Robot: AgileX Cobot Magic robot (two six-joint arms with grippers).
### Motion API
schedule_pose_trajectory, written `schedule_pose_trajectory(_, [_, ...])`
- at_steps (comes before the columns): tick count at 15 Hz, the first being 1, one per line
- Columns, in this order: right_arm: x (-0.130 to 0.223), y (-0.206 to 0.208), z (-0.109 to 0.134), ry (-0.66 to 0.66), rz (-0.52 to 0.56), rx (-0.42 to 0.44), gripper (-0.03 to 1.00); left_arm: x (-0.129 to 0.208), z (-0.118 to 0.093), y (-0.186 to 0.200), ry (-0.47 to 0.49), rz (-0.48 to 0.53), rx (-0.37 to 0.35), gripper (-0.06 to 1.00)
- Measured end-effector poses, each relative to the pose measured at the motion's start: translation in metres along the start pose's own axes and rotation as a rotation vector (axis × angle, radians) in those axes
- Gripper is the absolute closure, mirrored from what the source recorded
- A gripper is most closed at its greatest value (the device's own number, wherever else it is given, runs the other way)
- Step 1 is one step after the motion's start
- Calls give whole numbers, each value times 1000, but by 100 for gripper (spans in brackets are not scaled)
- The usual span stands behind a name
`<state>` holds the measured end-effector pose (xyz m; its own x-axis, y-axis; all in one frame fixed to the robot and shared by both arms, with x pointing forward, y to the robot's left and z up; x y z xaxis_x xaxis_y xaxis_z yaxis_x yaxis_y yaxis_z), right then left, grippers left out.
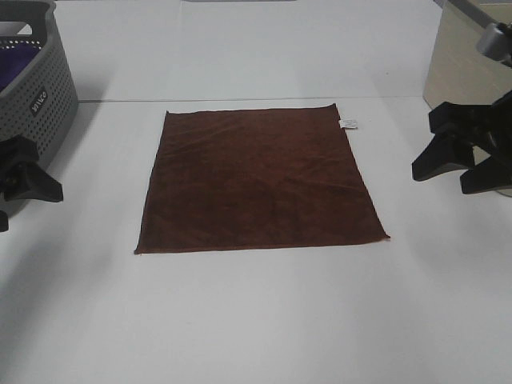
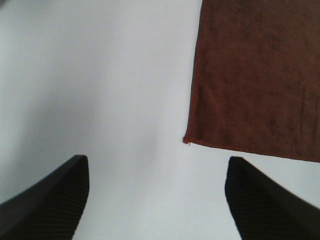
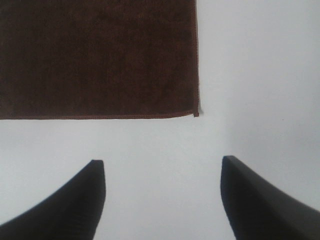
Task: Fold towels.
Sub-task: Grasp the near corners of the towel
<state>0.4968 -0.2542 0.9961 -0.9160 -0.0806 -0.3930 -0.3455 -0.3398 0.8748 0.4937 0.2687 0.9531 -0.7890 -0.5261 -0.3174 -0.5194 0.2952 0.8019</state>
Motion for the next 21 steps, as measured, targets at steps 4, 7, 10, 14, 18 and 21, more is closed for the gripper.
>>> schedule_pose_trajectory(4, [-26,-34,-9,24,153,-52,32,-17,-6,-35,15,115,-7,22])
schedule_pose_trajectory(7, [-40,-63,-24,-1,249,-99,30,-23,-7,-60,31,207,-2,22])
schedule_pose_trajectory(10, [-53,-81,-47,-62,264,-210,25,-30,-9,-90,35,278,31,22])
schedule_pose_trajectory(14, [-55,-109,-59,-62,249,-374,17,-36,-14,-126,62,331,150,22])
schedule_pose_trajectory(18, [-59,-120,-69,-78,191,-303,17,-34,-13,-146,59,356,179,23])
schedule_pose_trajectory(21, [-56,-136,-75,-95,214,-308,17,-25,-33,-160,26,383,215,23])
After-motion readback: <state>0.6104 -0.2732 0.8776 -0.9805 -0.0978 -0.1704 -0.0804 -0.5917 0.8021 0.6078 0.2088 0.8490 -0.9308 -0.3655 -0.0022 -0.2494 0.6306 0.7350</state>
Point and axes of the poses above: a point on each arm's last joint axis where the gripper is mounted, y pointing back along that axis away from the gripper, z along the wrist's bending axis when the last joint is at zero, x = y × z, the point moved 1 cm from there along -y, pointing out along that axis toward the gripper, and after that the axes turned 8 degrees about y, right-handed, at the moved point
